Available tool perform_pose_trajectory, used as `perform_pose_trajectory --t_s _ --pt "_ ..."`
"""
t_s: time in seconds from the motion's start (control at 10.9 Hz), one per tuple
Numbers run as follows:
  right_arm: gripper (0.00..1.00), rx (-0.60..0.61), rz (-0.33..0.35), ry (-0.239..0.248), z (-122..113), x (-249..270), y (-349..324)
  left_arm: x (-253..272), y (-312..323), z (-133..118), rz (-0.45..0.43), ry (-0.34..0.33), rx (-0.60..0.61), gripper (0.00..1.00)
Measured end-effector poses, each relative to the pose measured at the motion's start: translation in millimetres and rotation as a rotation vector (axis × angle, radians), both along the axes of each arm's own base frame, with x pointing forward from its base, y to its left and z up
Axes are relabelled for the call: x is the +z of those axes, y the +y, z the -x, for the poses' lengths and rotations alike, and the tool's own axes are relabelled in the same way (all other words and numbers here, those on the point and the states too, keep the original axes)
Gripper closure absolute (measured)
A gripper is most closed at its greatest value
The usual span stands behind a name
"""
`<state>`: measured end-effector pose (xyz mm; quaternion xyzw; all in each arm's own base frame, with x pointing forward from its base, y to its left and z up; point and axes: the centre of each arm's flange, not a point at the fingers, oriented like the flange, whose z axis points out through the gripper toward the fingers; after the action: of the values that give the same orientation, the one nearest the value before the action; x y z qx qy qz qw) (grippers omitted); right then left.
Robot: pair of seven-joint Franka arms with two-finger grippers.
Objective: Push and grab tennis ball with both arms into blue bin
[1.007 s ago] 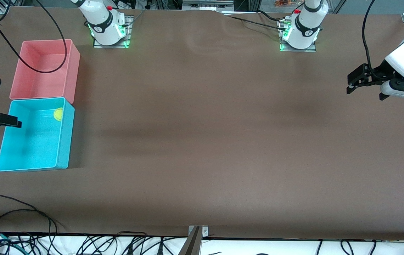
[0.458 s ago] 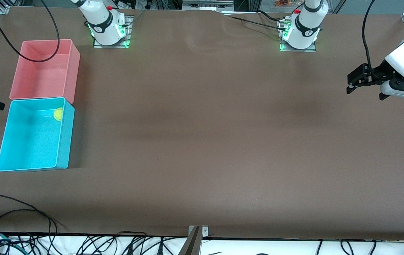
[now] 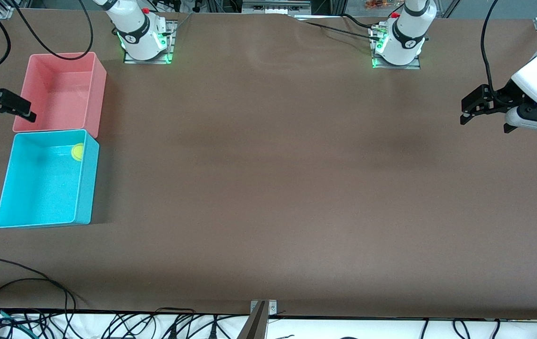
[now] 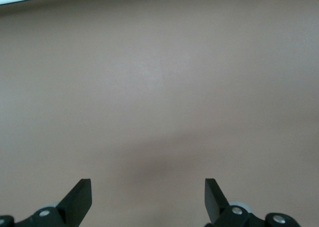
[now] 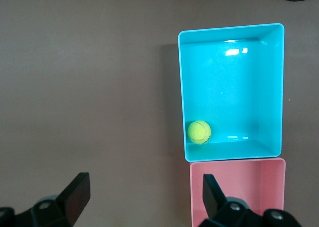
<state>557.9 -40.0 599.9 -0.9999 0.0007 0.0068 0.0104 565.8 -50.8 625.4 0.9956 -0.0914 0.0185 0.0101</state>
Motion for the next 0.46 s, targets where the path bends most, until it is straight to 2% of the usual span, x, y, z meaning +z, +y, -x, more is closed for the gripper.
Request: perform_pose_trajectory --t_s 0.46 --pt "0.0 0.026 0.0 -0.019 0.7 -1.6 39.2 0.0 -0.8 0.1 0.0 0.0 0.001 0.0"
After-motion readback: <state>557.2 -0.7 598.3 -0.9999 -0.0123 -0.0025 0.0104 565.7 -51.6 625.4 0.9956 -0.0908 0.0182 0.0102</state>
